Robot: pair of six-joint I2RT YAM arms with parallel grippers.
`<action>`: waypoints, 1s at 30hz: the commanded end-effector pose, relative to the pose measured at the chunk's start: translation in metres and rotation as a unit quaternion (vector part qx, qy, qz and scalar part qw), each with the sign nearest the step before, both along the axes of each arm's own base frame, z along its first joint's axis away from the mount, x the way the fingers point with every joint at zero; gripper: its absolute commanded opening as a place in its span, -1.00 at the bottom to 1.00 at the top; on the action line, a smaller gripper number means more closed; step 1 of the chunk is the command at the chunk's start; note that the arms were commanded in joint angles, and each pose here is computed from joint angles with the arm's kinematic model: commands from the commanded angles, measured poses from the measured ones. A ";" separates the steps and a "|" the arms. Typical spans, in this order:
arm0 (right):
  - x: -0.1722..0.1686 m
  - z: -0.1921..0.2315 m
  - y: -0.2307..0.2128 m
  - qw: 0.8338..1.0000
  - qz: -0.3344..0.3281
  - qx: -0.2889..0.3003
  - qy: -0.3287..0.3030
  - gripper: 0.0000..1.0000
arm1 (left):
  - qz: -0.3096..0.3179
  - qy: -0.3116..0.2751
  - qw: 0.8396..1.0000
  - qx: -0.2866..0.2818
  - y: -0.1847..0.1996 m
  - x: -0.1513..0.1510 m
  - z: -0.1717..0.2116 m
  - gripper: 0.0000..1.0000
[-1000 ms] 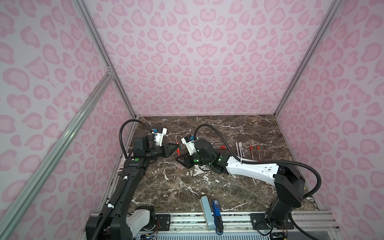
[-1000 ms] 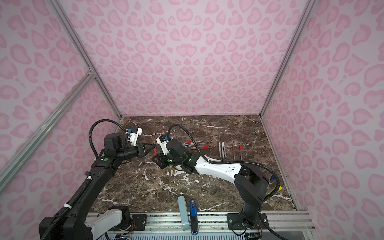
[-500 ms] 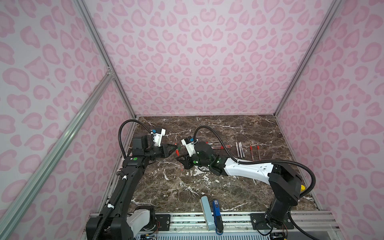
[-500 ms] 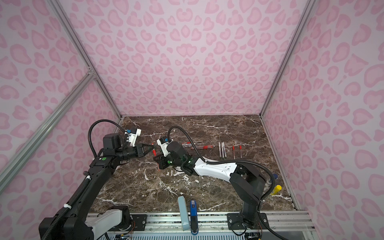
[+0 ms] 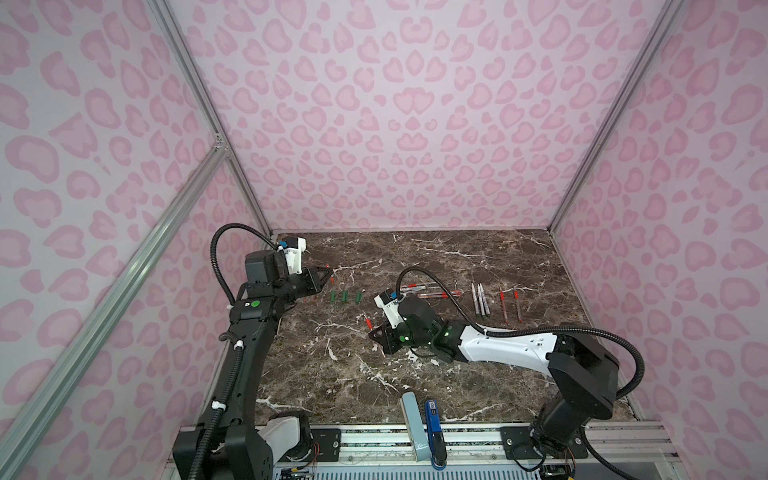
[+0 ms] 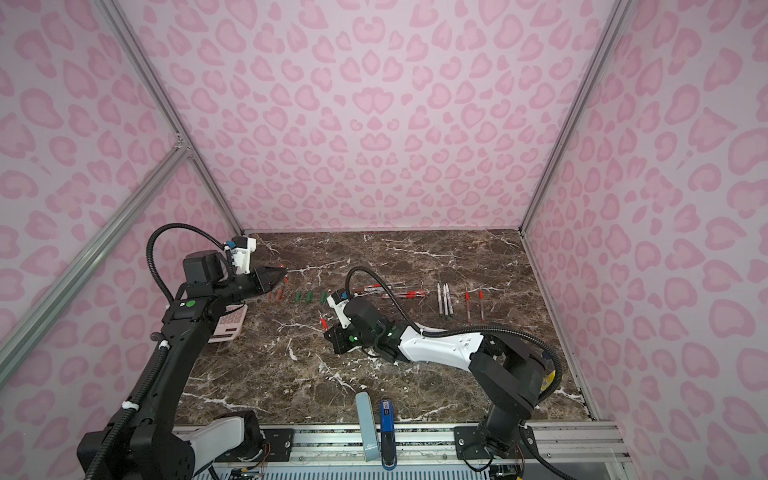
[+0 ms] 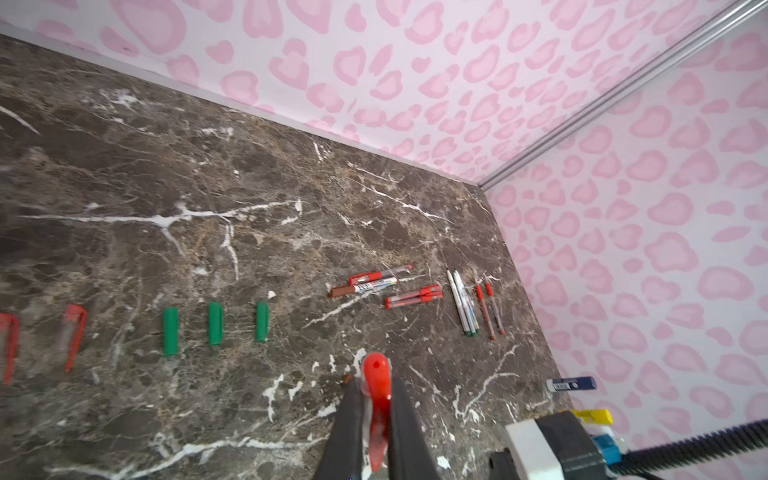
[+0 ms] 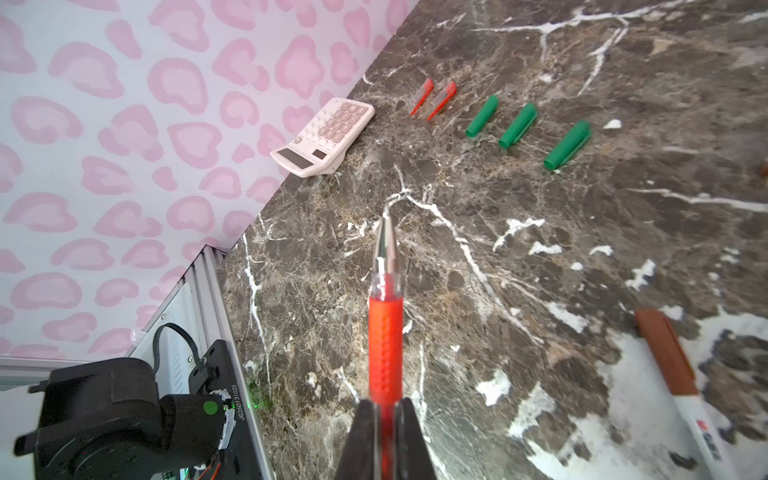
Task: Open the pen caps
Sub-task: 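Pull the right gripper away from the left to draw the pen out, then lower the red cap with the left gripper while the right arm withdraws the pen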
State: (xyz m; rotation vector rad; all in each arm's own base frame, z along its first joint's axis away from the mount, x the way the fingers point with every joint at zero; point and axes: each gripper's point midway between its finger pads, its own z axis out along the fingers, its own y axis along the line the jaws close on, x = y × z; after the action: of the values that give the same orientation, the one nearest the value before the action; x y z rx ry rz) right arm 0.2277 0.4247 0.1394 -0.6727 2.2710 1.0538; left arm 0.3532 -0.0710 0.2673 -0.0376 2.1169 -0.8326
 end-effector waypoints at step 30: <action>0.039 0.037 -0.279 0.942 -0.311 -0.122 -0.017 -1.00 | -0.003 0.306 0.906 0.293 0.069 0.077 -0.213 -0.93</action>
State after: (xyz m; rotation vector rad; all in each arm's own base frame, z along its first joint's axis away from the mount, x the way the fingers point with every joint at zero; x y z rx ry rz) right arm 0.2717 0.1531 0.1833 -0.0175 2.3360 0.4777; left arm 0.4321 -0.0074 0.0588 0.0124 2.8511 -0.1978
